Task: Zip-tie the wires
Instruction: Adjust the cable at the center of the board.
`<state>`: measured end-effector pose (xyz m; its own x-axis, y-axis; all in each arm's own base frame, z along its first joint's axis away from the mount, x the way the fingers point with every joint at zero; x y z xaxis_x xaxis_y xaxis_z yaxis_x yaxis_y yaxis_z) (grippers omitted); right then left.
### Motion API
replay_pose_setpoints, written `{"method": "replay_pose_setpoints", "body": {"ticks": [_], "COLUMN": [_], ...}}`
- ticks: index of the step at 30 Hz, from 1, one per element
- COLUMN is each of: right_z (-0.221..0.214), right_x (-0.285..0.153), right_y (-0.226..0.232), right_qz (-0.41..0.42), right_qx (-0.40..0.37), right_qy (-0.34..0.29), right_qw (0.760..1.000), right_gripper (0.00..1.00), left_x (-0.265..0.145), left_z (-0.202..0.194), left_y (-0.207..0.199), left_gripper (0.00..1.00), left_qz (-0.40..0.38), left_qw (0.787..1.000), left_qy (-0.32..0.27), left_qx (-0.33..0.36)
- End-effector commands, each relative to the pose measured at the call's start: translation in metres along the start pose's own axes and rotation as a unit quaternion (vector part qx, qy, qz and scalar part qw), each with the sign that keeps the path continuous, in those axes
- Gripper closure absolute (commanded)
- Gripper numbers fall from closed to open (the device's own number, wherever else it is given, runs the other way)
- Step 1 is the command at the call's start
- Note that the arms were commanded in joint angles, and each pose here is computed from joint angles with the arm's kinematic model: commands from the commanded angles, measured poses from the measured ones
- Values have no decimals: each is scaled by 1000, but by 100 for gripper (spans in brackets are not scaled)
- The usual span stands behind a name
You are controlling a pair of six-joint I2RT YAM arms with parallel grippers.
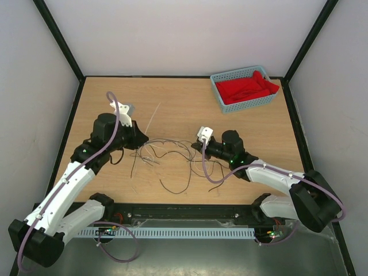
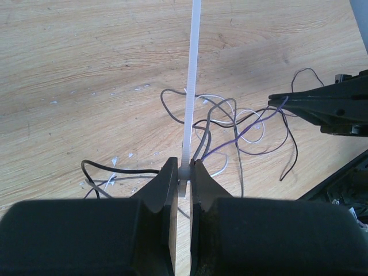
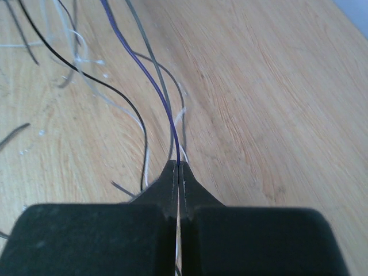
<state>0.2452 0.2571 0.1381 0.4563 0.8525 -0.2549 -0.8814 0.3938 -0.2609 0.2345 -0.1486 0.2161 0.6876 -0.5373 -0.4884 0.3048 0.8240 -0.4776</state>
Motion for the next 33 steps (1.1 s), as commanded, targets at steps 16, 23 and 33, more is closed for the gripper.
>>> {"method": "replay_pose_setpoints", "body": {"ticks": [16, 23, 33], "right_z": [-18, 7, 70], "right_x": [-10, -15, 1], "right_y": [-12, -5, -2], "right_qz": [-34, -3, 70], "right_qx": [58, 43, 29], "right_qy": [5, -33, -130], "right_qw": [998, 999, 989], "right_gripper": [80, 51, 55], "left_x": [-11, -11, -9], "left_z": [15, 16, 14], "left_y": [-5, -5, -7], "left_gripper": [100, 100, 100], "left_qz": [-13, -12, -22], "left_qw": [1000, 1000, 1000], "left_qy": [-26, -26, -19], "left_qx": [3, 6, 12]}}
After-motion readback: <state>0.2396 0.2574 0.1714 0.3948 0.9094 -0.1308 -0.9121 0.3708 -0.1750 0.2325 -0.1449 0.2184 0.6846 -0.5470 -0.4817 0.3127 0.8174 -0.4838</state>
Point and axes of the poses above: each gripper's point midway between its finger pads, its own x axis out along the fingers, its own y axis along the line the jaws close on, z = x × y, the point moved 2 cm from there along -x, back along the fingers, and after that the axes turned 6 degrees about -x, right-handed, at the moved point
